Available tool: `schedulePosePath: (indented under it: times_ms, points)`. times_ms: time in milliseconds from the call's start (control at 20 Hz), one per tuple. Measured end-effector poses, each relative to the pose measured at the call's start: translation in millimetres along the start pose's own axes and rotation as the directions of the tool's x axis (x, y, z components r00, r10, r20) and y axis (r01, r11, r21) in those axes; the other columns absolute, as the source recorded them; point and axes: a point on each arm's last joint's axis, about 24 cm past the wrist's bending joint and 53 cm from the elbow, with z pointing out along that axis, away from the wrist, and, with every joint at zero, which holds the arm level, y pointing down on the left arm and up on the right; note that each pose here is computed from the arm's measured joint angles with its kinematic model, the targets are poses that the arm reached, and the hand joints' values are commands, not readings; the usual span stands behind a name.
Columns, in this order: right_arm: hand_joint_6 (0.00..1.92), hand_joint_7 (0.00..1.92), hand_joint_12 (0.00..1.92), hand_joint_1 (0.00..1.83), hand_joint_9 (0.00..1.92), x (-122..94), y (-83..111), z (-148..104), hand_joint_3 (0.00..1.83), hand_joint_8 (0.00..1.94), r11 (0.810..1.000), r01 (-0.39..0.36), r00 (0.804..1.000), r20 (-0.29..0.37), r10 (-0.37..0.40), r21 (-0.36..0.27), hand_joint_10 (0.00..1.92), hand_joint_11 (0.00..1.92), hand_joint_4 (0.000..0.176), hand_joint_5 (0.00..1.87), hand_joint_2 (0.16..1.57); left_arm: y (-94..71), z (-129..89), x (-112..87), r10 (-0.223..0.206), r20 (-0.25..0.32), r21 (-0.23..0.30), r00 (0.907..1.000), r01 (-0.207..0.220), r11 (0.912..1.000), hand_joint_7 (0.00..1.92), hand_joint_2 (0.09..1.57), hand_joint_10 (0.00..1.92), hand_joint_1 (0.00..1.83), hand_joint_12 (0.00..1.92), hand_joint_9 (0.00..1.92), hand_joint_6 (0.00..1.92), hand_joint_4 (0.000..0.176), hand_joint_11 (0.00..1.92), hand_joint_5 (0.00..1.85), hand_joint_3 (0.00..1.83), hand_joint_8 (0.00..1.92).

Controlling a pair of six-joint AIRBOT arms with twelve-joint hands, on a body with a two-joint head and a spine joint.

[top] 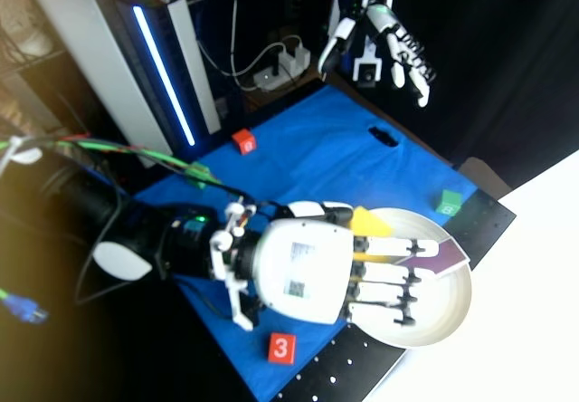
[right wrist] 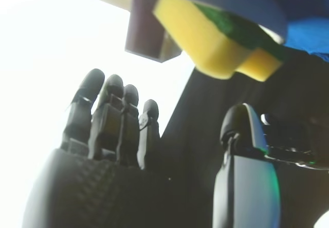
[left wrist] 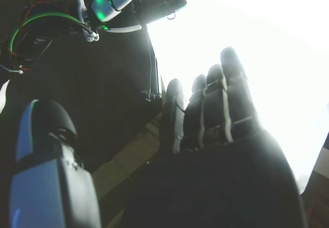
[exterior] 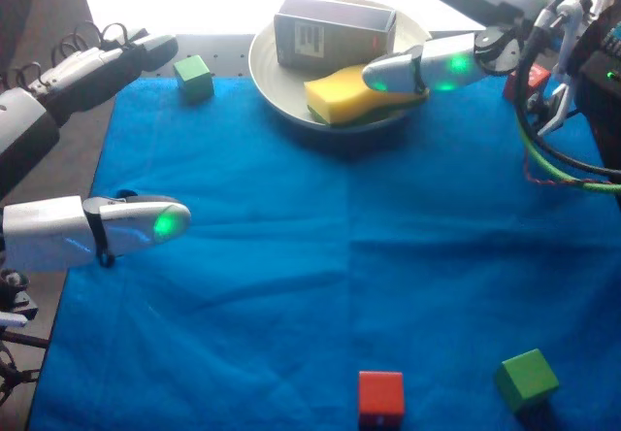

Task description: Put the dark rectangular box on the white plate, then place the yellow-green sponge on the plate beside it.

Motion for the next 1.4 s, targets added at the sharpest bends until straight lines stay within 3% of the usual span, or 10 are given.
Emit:
schedulePosePath:
  times_ms: [250,350,400,450,550,800,1000,1200,1300,1400]
  points:
    - [0.00,0.21,0.09,0.76,0.14,-30,41.8,-32,0.00,0.00,0.993,0.030,0.999,0.018,-0.029,-0.117,0.00,0.00,0.175,0.23,0.87,3.5,3,-23.2,0.043,0.040,-0.013,0.9983,-0.042,0.9990,0.05,0.86,0.00,0.67,0.51,0.05,0.00,0.028,0.00,0.22,0.00,0.00]
    - [0.00,0.20,0.11,0.71,0.11,-40,60.4,-49,0.00,0.00,0.985,0.073,0.997,0.034,-0.069,-0.157,0.00,0.00,0.174,0.22,0.87,1.4,4,-27.9,0.054,0.042,-0.009,0.9976,-0.054,0.9985,0.04,0.87,0.00,0.66,0.49,0.03,0.00,0.015,0.00,0.22,0.00,0.00]
    - [0.00,0.19,0.04,0.71,0.08,-45,71.1,-59,0.00,0.00,0.977,0.115,0.993,0.041,-0.110,-0.177,0.01,0.00,0.176,0.22,0.87,-1.1,3,-29.5,0.062,0.041,0.000,0.9972,-0.062,0.9981,0.05,0.87,0.00,0.64,0.53,0.04,0.00,0.026,0.00,0.21,0.00,0.00]
    - [0.00,0.15,0.03,0.70,0.05,-46,77.0,-64,0.00,0.00,0.974,0.123,0.992,0.044,-0.117,-0.190,0.00,0.00,0.173,0.19,0.87,-2.4,3,-30.8,0.064,0.044,0.003,0.9970,-0.064,0.9979,0.03,0.88,0.00,0.72,0.41,0.02,0.00,0.091,0.00,0.13,0.00,0.00]
    - [0.01,0.15,0.02,0.76,0.06,-48,89.5,-92,0.00,0.01,0.963,0.134,0.991,0.040,-0.128,-0.233,0.02,0.04,0.148,0.20,0.88,-8.0,2,-34.9,0.059,0.062,0.017,0.9963,-0.060,0.9980,0.00,0.91,0.00,0.75,0.26,0.00,0.00,0.127,0.00,0.07,0.00,0.00]
    - [0.00,0.13,0.00,0.87,0.00,-47,72.3,-166,0.01,0.00,0.975,0.103,0.992,0.088,-0.087,-0.196,0.00,0.00,0.126,0.18,0.91,-17.3,-4,-35.6,0.054,0.070,0.038,0.9961,-0.056,0.9977,0.04,0.89,0.01,0.68,0.33,0.03,0.00,0.122,0.00,0.09,0.00,0.00]
    - [0.00,0.05,0.00,0.82,0.00,-42,63.1,-204,0.00,0.00,0.979,0.027,0.989,0.149,0.003,-0.203,0.00,0.00,0.135,0.11,0.88,-18.4,-11,-39.1,0.055,0.084,0.036,0.9949,-0.058,0.9977,0.03,0.86,0.00,0.54,0.37,0.04,0.00,0.175,0.00,0.10,0.00,0.00]
    - [0.01,0.07,0.00,0.74,0.04,-37,48.4,-238,0.00,0.01,0.981,-0.035,0.970,0.230,0.079,-0.190,0.01,0.00,0.132,0.13,0.85,-21.8,-16,-34.3,0.038,0.084,0.041,0.9957,-0.042,0.9983,0.00,0.86,0.00,0.44,0.46,0.04,0.00,0.171,0.00,0.09,0.00,0.00]
    - [0.01,0.07,0.00,0.76,0.03,-45,43.8,-244,0.00,0.00,0.984,-0.037,0.960,0.267,0.083,-0.175,0.01,0.00,0.125,0.13,0.86,-22.2,-16,-33.9,0.039,0.083,0.044,0.9958,-0.043,0.9981,0.00,0.91,0.00,0.43,0.41,0.03,0.00,0.142,0.00,0.10,0.01,0.00]
    - [0.01,0.04,0.00,0.76,0.01,-49,43.8,-248,0.00,0.00,0.984,-0.031,0.955,0.285,0.082,-0.177,0.00,0.00,0.126,0.13,0.88,-20.4,-16,-34.3,0.026,0.099,0.040,0.9948,-0.030,0.9987,0.01,0.92,0.00,0.39,0.47,0.05,0.00,0.158,0.00,0.09,0.01,0.00]
